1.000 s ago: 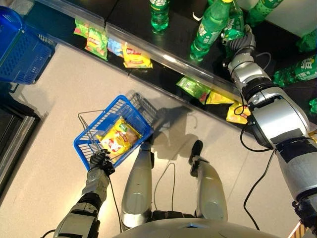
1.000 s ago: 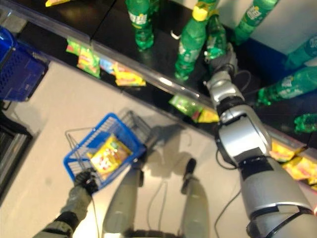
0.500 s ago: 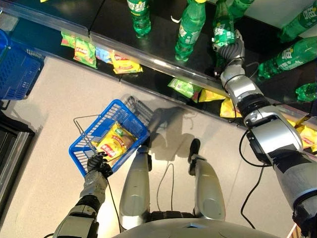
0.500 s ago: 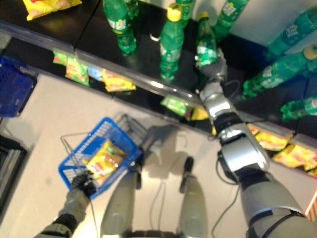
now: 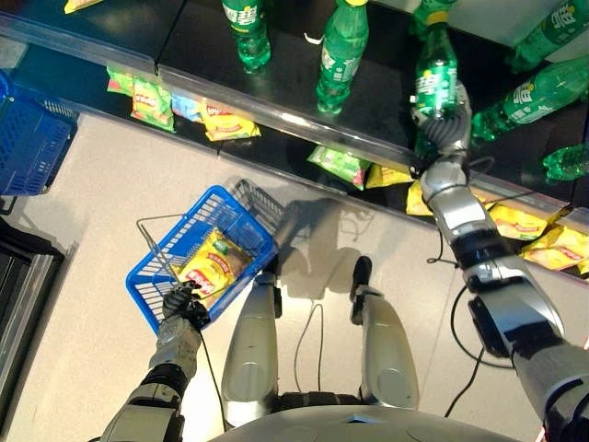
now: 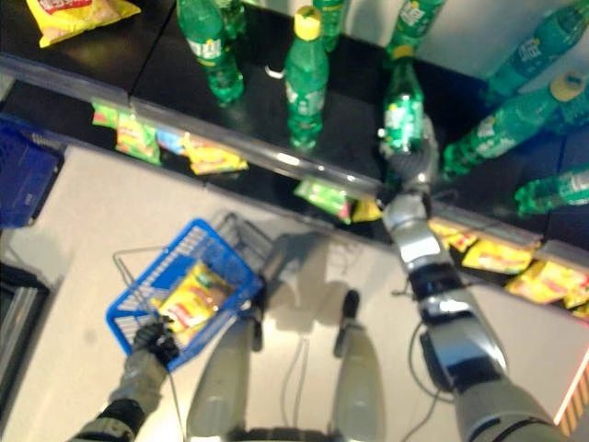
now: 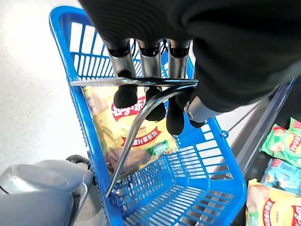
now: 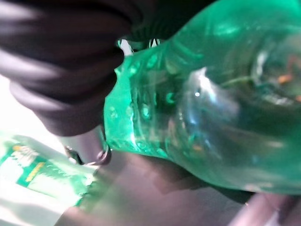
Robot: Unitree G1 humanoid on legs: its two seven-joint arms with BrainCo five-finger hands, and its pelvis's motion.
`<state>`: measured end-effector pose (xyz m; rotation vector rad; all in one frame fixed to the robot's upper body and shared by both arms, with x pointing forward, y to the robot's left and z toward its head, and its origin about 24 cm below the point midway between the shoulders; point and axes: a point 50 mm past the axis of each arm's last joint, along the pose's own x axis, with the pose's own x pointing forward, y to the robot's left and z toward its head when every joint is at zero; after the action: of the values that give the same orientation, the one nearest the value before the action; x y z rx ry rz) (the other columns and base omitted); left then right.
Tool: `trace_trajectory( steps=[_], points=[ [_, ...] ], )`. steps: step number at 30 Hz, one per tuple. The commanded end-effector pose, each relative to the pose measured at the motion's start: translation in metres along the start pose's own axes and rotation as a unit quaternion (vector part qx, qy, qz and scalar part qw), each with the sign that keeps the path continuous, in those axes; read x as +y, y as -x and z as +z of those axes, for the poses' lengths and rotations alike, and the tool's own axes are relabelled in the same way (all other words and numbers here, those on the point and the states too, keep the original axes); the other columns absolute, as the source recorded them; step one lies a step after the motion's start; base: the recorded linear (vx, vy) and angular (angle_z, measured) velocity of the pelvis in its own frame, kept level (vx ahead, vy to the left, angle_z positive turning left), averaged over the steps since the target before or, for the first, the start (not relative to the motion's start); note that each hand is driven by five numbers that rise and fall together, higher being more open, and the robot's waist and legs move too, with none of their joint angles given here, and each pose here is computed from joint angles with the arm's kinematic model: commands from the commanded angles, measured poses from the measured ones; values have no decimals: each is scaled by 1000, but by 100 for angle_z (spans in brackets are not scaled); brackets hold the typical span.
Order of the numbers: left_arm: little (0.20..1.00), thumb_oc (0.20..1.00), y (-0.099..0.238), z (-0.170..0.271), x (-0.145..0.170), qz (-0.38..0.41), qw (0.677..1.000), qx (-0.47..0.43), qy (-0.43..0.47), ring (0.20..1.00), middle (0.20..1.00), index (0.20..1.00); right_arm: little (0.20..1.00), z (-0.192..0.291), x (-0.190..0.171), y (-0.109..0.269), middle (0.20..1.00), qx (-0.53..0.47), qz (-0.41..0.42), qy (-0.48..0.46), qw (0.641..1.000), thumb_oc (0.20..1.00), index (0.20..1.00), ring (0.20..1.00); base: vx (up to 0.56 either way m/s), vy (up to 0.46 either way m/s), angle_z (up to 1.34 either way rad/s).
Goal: Pick up the snacks into the basket
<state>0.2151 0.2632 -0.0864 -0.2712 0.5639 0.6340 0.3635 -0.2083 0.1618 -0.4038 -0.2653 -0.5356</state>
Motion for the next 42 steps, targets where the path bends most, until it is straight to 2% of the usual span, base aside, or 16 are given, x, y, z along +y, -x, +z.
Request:
trace_trajectory(
  steps=[1,5,10,16,23,33,42],
  points=[
    [200,200,4,12,35,41,998,-49,0,200,200,200,200,42,-39,4,200,-135,-69,-61,987,200,200,200,24,-7,-11],
    [200,200,8,20,38,31,997,-75,10,200,200,200,200,17,-52,41,200,-130,-40,-77,988,200,200,200,19,-11,-4],
    [200,200,10,25,42,28,996,-89,10,200,200,200,200,8,-59,58,200,-131,-1,-77,988,200,200,200,13,-15,-3],
    [200,200,11,33,41,9,994,-109,12,200,200,200,200,15,-57,71,200,-163,84,-91,979,200,200,200,13,-20,-7],
    [200,200,15,39,38,-23,991,-132,9,200,200,200,200,32,-57,97,200,-219,232,-121,940,200,200,200,2,-3,1],
    [200,200,29,60,31,-84,977,-194,9,200,200,200,200,46,-59,117,200,-239,358,-185,884,200,200,200,13,-13,8],
    [200,200,47,85,26,-145,956,-254,-4,200,200,200,200,46,-41,125,200,-219,470,-175,837,200,200,200,6,-3,13]
  ],
)
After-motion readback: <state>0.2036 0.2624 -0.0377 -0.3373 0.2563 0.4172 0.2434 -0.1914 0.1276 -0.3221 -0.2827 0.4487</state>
